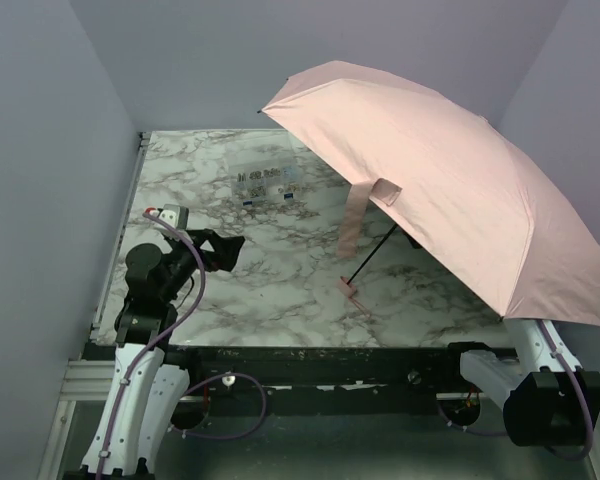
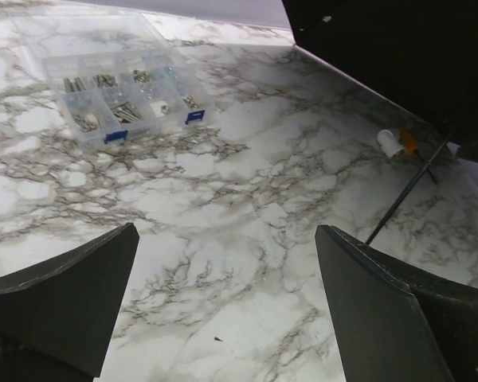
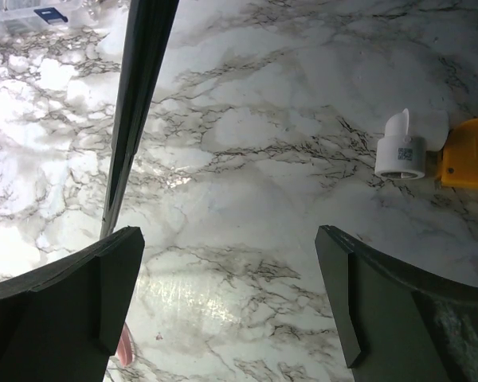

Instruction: Put away the umbrella

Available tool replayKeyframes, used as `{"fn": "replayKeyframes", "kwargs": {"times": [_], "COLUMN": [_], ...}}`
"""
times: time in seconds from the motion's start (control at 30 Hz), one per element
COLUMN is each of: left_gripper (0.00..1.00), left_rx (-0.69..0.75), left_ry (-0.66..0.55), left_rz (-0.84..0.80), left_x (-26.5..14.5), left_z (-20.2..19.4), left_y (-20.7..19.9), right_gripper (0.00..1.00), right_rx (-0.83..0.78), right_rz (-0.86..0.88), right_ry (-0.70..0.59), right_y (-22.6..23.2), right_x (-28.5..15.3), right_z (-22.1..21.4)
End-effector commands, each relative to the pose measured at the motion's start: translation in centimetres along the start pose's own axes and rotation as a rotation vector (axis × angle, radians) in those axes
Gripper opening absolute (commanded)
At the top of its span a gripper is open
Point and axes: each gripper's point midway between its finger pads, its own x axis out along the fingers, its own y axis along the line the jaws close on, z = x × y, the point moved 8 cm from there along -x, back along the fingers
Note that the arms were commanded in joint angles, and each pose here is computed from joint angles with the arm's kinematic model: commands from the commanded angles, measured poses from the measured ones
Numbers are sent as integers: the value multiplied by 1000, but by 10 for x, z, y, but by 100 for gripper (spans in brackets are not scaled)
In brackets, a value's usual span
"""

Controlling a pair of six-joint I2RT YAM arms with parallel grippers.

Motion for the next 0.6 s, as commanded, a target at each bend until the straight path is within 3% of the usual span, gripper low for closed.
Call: {"fn": "replayKeyframes", "kwargs": {"times": [0.0, 0.3, 0.57], "left_gripper": [99, 99, 98], "left_rx": [-97, -335, -309], "left_ry": [30, 145, 250], "left_rz": [-116, -255, -284], "left_x": [0, 6, 30], "left_z": [2, -27, -43], "left_y": [-16, -27, -51], "right_gripper": [100, 100, 100], "right_rx": [-10, -125, -290], "right_rz": [26, 185, 304], "right_ry": [14, 49, 62], "right_y": [4, 13, 18], "right_x": [-4, -6, -13], "right_z": [0, -8, -18]}}
